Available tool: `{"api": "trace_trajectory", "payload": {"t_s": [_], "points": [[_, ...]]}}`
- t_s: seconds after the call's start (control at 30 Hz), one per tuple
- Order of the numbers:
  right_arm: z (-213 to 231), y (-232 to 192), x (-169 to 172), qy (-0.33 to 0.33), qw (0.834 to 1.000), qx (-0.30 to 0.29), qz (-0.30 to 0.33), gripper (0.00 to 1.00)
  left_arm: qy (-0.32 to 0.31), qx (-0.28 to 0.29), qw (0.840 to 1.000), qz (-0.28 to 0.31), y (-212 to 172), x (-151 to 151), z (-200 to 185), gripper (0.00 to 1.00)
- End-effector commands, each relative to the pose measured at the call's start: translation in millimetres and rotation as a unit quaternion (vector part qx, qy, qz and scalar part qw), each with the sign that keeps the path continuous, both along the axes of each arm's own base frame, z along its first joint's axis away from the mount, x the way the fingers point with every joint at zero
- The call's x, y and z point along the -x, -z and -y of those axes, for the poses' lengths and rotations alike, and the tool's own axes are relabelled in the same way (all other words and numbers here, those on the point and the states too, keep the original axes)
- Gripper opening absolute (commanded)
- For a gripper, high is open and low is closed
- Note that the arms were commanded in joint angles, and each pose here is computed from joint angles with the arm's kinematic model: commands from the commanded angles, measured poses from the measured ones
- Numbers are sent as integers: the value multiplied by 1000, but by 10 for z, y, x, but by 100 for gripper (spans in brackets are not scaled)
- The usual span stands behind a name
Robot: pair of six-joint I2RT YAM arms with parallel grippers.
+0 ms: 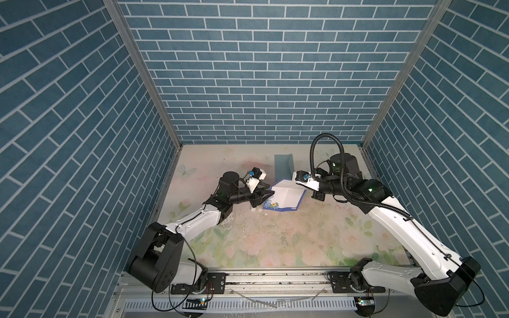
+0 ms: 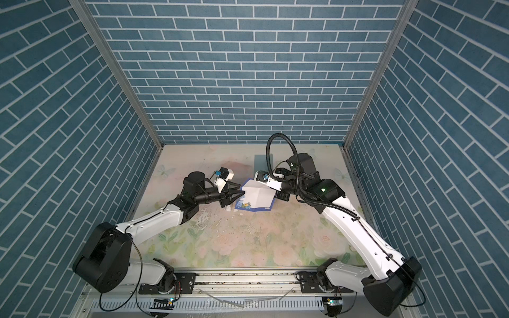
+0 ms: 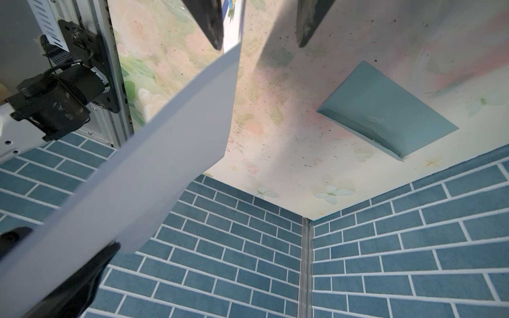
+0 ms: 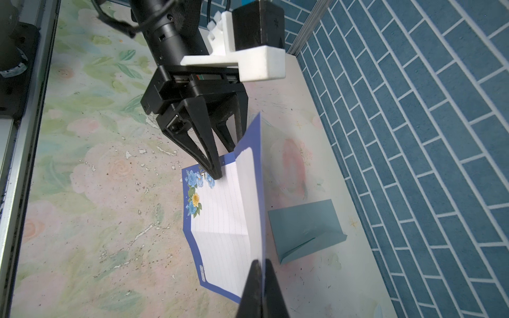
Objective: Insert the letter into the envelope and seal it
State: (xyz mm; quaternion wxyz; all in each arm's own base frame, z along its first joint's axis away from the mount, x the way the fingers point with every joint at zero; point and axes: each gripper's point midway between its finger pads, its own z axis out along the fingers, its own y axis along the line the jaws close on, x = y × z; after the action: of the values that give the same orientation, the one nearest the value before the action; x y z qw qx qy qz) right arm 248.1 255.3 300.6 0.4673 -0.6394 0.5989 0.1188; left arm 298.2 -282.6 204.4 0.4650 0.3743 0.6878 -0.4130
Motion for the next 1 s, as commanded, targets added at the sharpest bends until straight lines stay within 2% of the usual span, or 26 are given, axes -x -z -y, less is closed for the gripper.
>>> {"api": "trace_trajectory", "payload": {"t_s": [0.0, 0.3, 0.57, 0.83, 0.97], "points": [[-25, -267, 64, -24, 998, -16, 48, 0, 14, 14, 1000, 0, -31, 22, 53, 34], [-27, -240, 47, -21, 998, -14, 50, 0, 17, 23, 1000, -11, -47, 24, 70, 0], [-6, -226, 47, -16, 999, -10, 49, 0, 10, 38, 999, 1, -138, 15, 61, 0], [41, -144, 190, -25, 999, -2, 31, 1, -27, 48, 998, 14, -226, -41, -16, 0], [115, 65, 356, -33, 999, 25, -15, 20, -38, 51, 998, 24, -312, -52, -42, 0]]}}
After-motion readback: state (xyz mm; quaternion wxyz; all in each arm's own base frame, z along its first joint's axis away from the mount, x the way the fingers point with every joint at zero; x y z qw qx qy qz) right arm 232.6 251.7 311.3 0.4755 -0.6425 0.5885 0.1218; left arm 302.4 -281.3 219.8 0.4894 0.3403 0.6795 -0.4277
